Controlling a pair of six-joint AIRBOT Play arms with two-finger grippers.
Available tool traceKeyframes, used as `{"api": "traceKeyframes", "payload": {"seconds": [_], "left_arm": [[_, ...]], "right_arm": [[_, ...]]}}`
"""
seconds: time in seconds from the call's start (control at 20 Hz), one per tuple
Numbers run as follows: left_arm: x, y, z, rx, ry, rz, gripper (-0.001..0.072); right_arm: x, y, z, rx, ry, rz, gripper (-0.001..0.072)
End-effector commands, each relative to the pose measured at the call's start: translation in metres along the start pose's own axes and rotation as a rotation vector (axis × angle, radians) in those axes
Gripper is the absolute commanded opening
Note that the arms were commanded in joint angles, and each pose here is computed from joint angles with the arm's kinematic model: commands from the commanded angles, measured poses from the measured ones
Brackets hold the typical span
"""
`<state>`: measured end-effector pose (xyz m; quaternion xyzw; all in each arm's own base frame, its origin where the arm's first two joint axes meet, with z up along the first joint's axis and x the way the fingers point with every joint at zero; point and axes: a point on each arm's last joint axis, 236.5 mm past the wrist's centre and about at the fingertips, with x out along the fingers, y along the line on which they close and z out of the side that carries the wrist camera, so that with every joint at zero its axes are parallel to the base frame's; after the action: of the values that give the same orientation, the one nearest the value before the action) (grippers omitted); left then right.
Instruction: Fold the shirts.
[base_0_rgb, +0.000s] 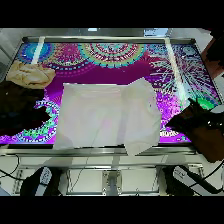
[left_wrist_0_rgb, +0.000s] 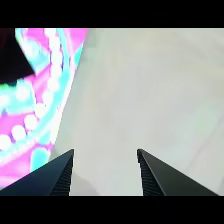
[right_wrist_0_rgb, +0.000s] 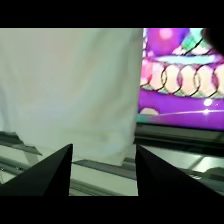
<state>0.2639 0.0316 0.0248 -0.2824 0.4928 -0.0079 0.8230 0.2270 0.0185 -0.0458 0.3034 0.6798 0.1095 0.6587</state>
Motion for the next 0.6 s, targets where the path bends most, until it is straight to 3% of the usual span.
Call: {"api": "traceKeyframes", "payload": {"seconds": [0.0,0.1,0.2,0.55], "left_arm": [[0.023,0.010,-0.067,-0.086,0.116,-0.005,0.0434],[0.021,0.006,-0.069,-0.085,0.122,-0.018,0.0434],[0.021,-0.002,-0.067,-0.095,0.115,-0.050,0.0434],[0.021,-0.010,-0.066,-0.103,0.113,-0.085,0.0434]], "right_arm": [[0.037,0.005,-0.043,0.082,0.115,0.058,0.0449],[0.053,0.001,-0.056,0.109,0.144,0.048,0.0457],[0.065,-0.003,-0.066,0.115,0.159,0.037,0.0520],[0.077,-0.013,-0.045,0.145,0.045,0.012,0.0526]]}}
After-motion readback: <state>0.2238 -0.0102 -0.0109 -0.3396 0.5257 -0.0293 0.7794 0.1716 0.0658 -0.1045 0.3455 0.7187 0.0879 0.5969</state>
